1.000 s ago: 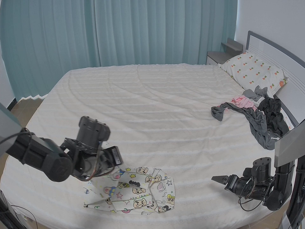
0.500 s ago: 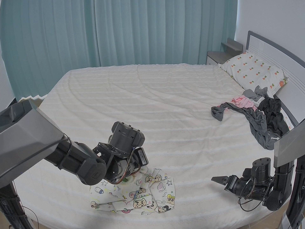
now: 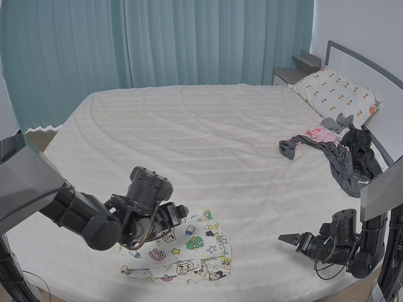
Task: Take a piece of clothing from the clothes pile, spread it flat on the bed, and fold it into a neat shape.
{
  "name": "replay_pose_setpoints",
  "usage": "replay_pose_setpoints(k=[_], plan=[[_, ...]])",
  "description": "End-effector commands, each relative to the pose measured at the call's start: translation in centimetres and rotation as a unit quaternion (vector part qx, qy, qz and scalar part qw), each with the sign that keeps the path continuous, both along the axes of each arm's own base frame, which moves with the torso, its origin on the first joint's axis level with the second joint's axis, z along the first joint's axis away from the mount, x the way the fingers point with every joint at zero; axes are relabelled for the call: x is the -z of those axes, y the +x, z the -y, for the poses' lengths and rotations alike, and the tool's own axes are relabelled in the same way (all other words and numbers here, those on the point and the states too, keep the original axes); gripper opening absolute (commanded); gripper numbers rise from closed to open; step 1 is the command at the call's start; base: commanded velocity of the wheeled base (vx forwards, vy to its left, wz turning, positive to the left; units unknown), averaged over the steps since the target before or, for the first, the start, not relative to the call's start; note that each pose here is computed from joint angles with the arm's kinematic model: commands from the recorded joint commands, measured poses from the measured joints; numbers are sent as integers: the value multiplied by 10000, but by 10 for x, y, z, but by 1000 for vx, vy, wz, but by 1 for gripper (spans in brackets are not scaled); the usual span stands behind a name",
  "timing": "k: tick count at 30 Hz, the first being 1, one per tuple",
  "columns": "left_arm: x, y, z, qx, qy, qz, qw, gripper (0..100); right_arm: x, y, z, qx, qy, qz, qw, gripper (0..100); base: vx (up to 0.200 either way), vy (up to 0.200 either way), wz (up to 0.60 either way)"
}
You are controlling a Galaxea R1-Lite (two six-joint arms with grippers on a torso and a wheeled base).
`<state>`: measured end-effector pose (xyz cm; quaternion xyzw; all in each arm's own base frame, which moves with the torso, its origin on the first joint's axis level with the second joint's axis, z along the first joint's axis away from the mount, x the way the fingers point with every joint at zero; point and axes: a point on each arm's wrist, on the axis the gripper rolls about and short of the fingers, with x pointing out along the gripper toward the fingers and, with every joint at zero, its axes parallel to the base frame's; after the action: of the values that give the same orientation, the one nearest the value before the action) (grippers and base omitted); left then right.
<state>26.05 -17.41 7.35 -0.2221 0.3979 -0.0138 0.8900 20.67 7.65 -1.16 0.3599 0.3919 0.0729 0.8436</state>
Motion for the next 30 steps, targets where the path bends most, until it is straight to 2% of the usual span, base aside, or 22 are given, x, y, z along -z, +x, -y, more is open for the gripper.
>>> replay_pose_setpoints(k=[1, 3, 4, 9, 16, 19, 30], plan=[[-8, -28, -34, -416, -648, 168, 9969, 100, 1, -5, -4, -113, -23, -51, 9999, 100, 0, 0, 0], [-5, -31, -35, -452, -768, 191, 9958, 100, 1, -5, -4, -120, -23, -51, 9999, 100, -200, 0, 0], [1, -36, -38, -424, -971, 192, 9942, 100, 1, -5, -4, -114, -27, -49, 9999, 100, -200, 0, 0], [10, -48, -44, -185, -1317, 289, 9907, 100, 1, -5, -4, -96, -38, -37, 9999, 100, 0, 0, 0], [13, -51, -48, -135, -1500, 492, 9874, 100, 1, -6, -6, -144, -45, -43, 9999, 100, 0, 0, 0], [17, -48, -51, -113, -1569, 383, 9868, 100, 2, -7, -7, -181, -60, -52, 9998, 100, 0, 0, 0], [20, -36, -76, -239, -1841, 195, 9824, 100, -4, -5, -10, -161, -92, 129, 9997, 100, 0, 200, 0]])
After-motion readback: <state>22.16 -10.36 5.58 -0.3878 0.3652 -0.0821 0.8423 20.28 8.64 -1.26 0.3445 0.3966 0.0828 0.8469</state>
